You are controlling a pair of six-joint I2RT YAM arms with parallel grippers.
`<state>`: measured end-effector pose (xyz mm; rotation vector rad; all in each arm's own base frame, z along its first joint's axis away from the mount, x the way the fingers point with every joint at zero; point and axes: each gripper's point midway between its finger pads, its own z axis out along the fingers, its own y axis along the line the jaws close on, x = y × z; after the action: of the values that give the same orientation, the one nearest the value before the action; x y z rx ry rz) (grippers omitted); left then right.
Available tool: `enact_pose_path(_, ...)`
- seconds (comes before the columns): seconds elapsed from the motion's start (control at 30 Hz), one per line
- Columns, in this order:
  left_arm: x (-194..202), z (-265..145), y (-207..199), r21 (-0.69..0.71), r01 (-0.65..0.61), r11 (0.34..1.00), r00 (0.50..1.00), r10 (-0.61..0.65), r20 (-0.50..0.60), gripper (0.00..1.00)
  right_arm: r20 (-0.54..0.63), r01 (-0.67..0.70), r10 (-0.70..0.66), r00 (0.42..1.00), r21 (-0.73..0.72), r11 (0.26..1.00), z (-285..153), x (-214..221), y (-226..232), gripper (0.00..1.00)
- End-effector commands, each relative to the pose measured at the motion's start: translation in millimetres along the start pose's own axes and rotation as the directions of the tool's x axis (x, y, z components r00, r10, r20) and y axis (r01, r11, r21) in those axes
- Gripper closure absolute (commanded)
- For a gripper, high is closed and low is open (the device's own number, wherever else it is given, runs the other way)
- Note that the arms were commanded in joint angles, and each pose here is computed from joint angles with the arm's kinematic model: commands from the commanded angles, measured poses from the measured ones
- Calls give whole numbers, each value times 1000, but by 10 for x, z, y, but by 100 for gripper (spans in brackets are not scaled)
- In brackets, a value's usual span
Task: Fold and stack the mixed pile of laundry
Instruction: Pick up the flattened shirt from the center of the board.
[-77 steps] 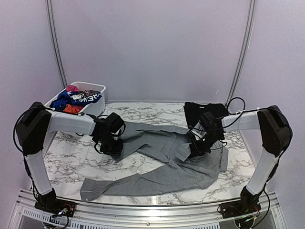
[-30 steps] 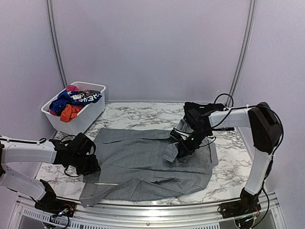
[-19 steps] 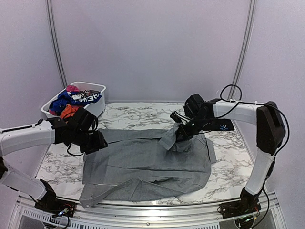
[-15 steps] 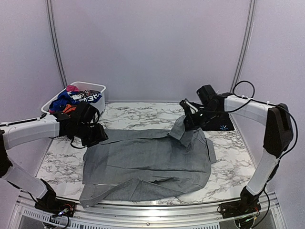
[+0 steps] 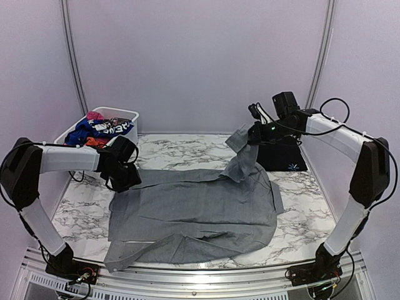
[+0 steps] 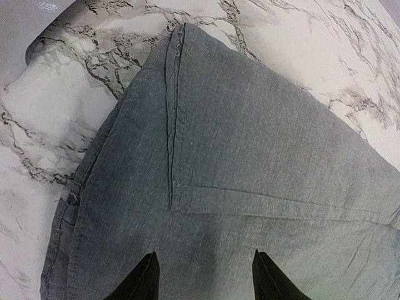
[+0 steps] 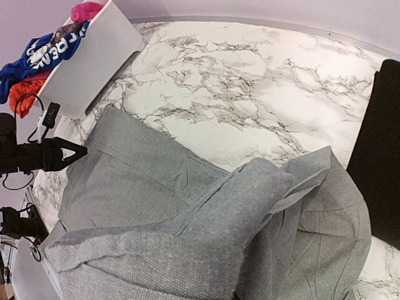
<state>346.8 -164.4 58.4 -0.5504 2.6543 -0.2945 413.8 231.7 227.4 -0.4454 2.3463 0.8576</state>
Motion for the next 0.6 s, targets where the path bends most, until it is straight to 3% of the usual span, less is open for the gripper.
enact_pose_path(0.0, -164, 126, -46, -9, 33, 999, 998, -32, 46, 47, 73, 6, -5, 997, -5, 1000, -91, -270, 20, 100)
enact_pose_path(0.3, -122, 427, 6, -55, 24, 998, 1000, -24, 7, 54, 59, 1, -1, 998, -2, 1000, -81, -240, -55, 100)
enact_pose_path(0.57, -266, 402, -64, -47, 11, 999, 999, -9, 39, 70, 60, 1, -1, 998, -1, 1000, -92, -265, -79, 100)
